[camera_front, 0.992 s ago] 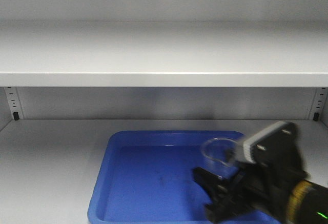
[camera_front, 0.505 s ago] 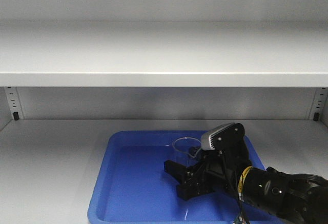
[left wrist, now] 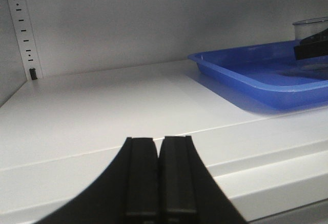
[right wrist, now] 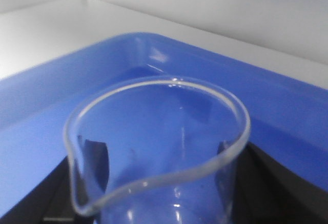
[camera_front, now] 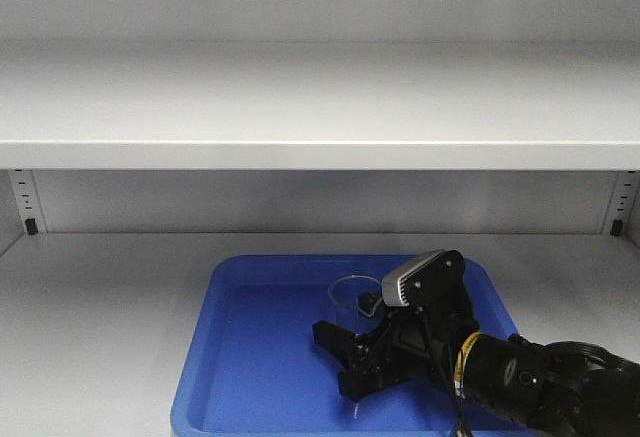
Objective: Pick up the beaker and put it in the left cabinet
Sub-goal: 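Lower the held beaker onto the blue tray with the right gripper, then open the right gripper and lift it off the beaker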
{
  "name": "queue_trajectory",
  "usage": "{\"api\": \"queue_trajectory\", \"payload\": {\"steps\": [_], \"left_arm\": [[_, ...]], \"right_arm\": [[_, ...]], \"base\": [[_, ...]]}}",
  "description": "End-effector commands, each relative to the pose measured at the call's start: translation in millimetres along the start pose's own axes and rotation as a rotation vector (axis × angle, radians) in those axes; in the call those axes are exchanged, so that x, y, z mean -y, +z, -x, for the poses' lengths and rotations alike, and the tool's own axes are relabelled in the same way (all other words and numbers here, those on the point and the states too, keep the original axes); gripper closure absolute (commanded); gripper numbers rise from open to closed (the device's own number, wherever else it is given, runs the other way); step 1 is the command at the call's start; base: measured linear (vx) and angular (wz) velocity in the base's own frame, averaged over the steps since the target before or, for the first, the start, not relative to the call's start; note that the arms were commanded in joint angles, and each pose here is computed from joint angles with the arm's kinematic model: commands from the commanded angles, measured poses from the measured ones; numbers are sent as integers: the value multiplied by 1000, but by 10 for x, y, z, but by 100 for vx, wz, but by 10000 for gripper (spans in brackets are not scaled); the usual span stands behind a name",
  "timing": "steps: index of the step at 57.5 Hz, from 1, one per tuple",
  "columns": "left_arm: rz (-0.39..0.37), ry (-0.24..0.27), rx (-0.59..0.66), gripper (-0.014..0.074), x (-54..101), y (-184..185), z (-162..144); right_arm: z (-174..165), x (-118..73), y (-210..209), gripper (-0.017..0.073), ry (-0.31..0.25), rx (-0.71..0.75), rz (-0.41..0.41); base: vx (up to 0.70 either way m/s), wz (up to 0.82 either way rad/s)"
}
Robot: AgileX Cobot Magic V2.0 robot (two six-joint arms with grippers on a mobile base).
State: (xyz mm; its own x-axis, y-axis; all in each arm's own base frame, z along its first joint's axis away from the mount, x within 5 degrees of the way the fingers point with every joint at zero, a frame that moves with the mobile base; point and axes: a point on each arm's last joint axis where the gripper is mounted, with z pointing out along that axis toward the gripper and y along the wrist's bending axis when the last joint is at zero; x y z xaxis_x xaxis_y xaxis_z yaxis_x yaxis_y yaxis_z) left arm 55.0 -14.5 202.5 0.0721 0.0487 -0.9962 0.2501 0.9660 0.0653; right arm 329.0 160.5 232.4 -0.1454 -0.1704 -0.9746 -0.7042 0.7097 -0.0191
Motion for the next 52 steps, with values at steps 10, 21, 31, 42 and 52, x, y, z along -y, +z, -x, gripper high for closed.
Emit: {"api": "queue_trajectory", "payload": {"steps": [10, 21, 31, 42, 52], "left_arm": [[4, -11, 85, 592, -2, -12, 31], [4, -11, 85, 592, -2, -12, 31], [4, -11, 85, 592, -2, -12, 31], [4, -11, 85, 592, -2, -12, 31], [4, -11, 85, 592, -2, -12, 31]], "right_arm": [[313, -13, -66, 234, -6, 148, 22], [313, -13, -66, 40, -6, 148, 22], [344, -21, -83, -66, -9, 162, 26], [508, -50, -195, -64, -32, 208, 21], [717, -96, -354, -48, -63, 269, 16]], "base": [[0, 0], [0, 0], [0, 0], [0, 0], [0, 0]]}}
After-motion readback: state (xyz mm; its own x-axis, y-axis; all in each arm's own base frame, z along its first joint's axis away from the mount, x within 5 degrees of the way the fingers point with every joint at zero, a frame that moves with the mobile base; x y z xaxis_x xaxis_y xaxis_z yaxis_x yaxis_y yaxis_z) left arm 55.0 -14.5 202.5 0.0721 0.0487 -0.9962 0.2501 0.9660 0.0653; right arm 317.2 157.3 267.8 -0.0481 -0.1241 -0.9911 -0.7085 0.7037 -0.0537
